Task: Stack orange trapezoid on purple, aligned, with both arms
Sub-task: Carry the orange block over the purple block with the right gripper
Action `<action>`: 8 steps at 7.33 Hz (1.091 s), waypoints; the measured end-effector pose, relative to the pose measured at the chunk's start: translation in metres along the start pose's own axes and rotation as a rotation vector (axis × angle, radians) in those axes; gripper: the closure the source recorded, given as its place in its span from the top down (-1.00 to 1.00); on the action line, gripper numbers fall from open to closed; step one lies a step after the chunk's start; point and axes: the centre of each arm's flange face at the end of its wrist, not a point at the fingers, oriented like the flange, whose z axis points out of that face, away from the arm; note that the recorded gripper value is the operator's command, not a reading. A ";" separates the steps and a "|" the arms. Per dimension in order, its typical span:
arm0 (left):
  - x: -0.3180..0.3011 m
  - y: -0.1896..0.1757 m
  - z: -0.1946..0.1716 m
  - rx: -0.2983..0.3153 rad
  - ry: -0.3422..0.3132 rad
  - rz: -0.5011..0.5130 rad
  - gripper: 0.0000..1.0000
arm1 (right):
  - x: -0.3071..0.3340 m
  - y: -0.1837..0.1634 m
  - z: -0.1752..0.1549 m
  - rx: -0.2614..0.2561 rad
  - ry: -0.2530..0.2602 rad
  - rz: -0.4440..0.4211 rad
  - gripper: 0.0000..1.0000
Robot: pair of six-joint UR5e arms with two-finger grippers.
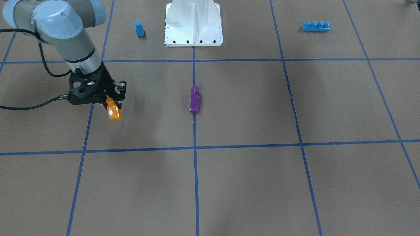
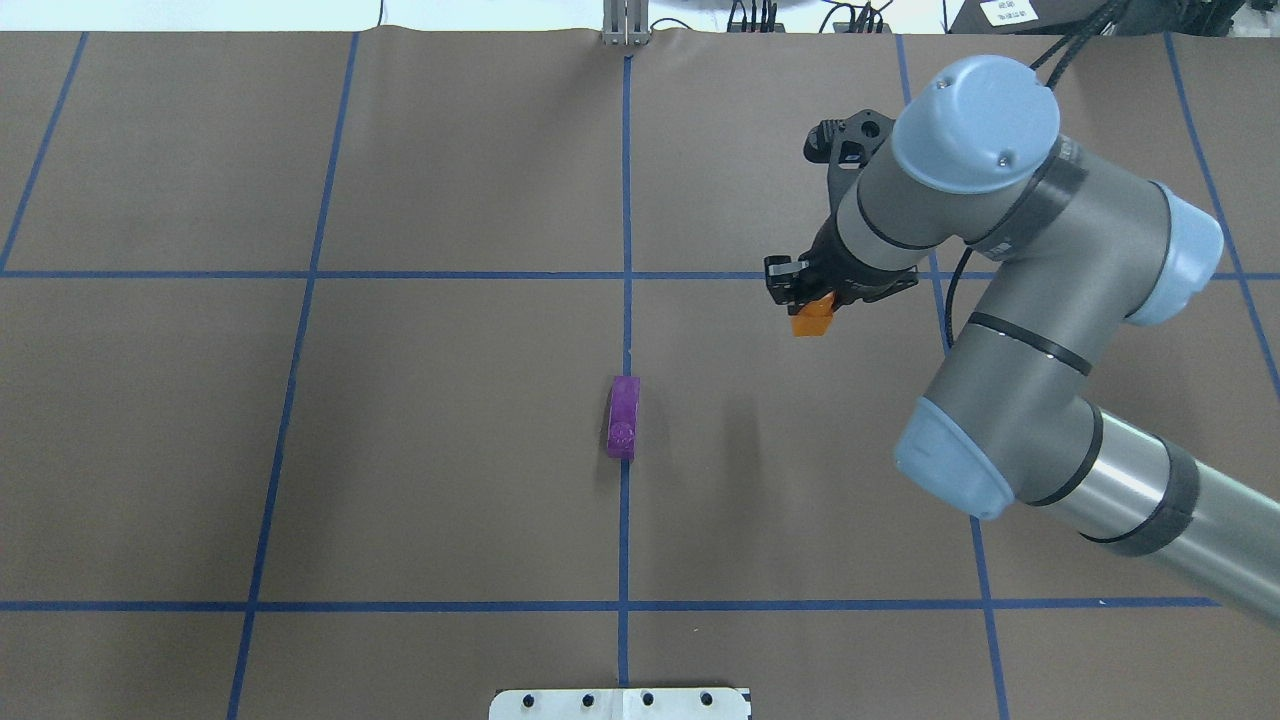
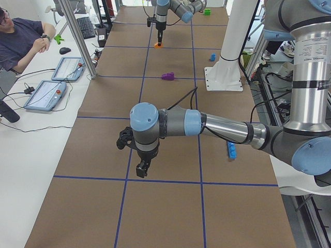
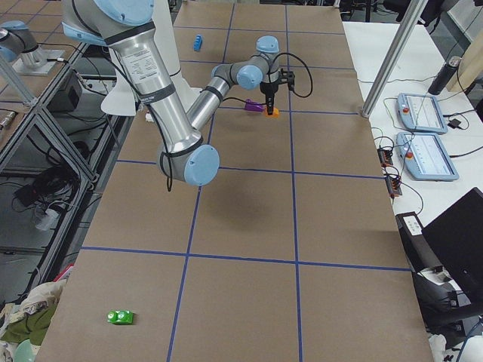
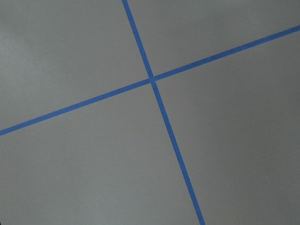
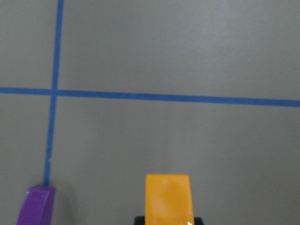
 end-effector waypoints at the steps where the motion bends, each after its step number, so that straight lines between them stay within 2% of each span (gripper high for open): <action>1: -0.003 0.005 0.003 0.005 0.004 0.000 1.00 | -0.033 0.015 0.000 -0.012 -0.012 0.014 -1.00; 3: -0.002 0.006 0.001 0.013 0.004 -0.014 1.00 | -0.100 0.044 0.011 -0.019 -0.021 0.033 -1.00; 5: 0.001 0.005 -0.001 0.018 0.002 -0.027 1.00 | -0.162 0.058 0.037 -0.040 0.005 0.068 -1.00; 8: 0.002 0.004 -0.002 0.021 0.001 -0.028 1.00 | -0.186 0.061 0.068 -0.042 0.063 0.109 -1.00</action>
